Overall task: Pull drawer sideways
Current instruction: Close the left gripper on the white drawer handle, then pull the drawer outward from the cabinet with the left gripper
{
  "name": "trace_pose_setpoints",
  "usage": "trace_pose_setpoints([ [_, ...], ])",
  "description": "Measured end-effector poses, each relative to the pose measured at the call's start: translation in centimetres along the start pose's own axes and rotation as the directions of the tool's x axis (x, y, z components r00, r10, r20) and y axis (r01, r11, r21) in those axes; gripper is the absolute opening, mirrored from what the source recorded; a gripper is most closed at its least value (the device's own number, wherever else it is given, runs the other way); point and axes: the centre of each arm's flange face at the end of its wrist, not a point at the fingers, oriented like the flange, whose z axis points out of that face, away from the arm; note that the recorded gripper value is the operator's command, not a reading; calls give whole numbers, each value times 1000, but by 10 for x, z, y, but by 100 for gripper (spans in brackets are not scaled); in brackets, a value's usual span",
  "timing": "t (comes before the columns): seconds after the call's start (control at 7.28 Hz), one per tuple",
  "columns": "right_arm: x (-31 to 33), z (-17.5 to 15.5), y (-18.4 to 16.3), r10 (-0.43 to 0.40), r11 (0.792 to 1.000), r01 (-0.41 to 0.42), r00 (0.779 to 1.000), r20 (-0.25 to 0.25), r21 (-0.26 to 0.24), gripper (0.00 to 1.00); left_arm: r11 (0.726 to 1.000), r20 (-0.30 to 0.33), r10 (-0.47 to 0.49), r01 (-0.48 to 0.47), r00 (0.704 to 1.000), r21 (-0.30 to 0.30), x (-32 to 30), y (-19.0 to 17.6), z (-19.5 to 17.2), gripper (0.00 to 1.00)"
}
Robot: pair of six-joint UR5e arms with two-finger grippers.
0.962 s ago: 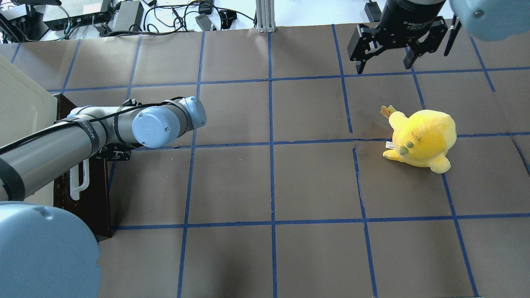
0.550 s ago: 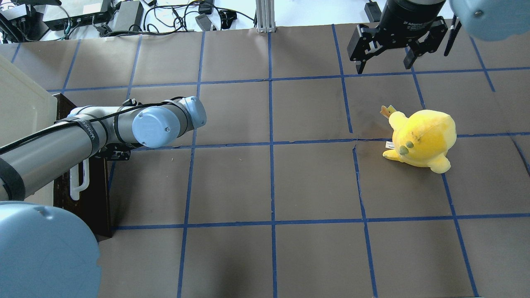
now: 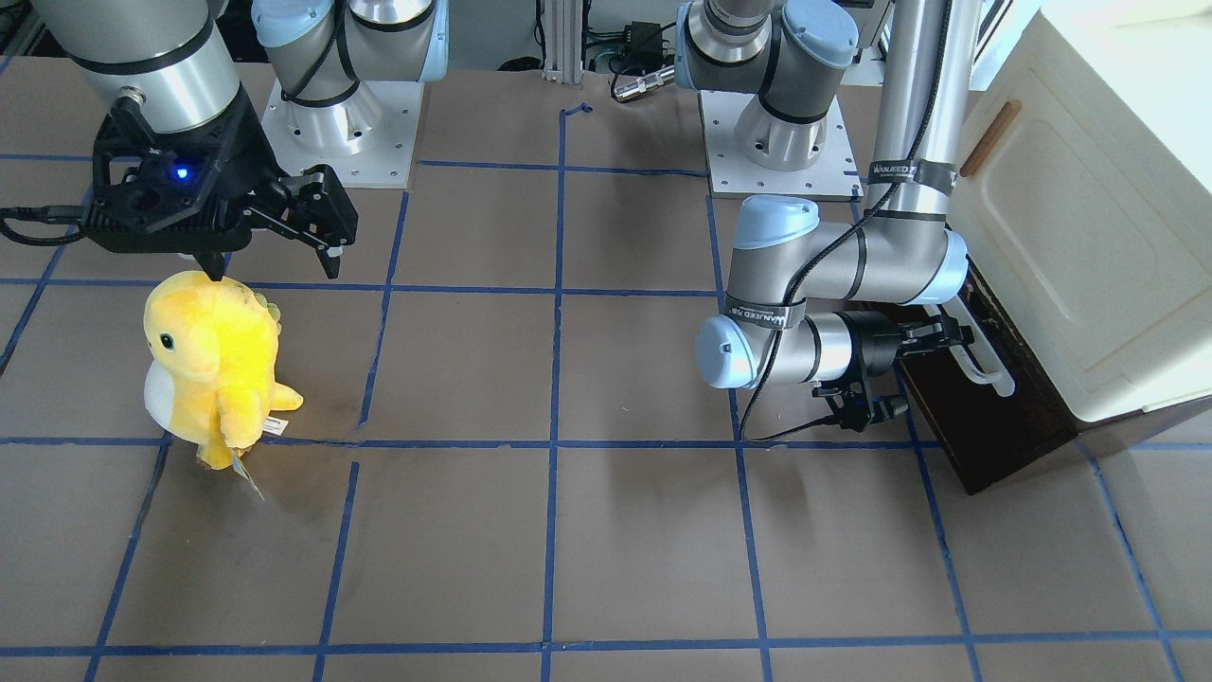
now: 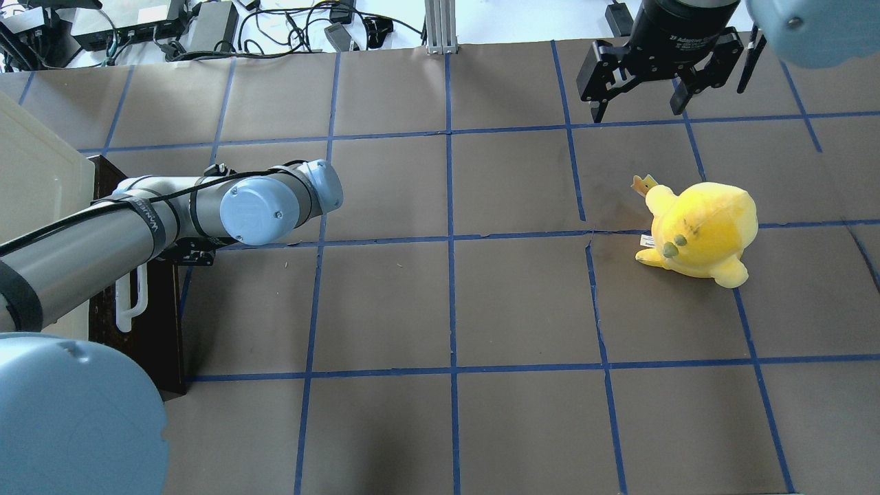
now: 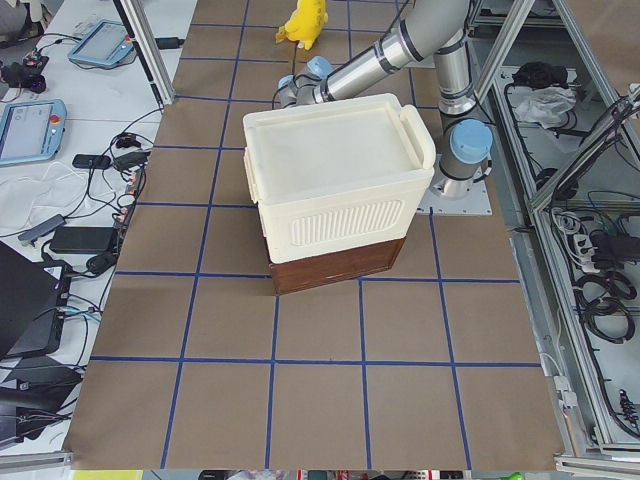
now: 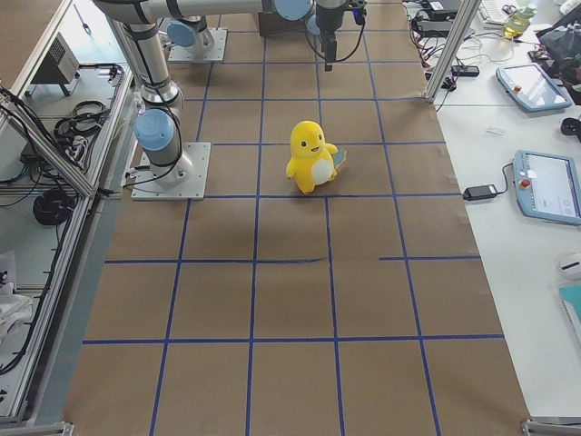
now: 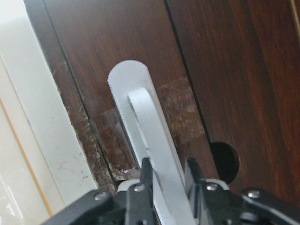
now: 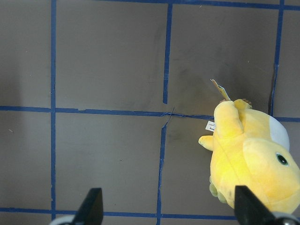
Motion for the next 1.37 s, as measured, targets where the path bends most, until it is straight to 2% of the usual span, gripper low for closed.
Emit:
trace_pose_setpoints([
  [1.37, 0, 0, 0, 0, 1000, 0, 1000, 0, 0, 100, 1000, -17, -2, 2, 1000, 20, -3, -4, -19, 32],
])
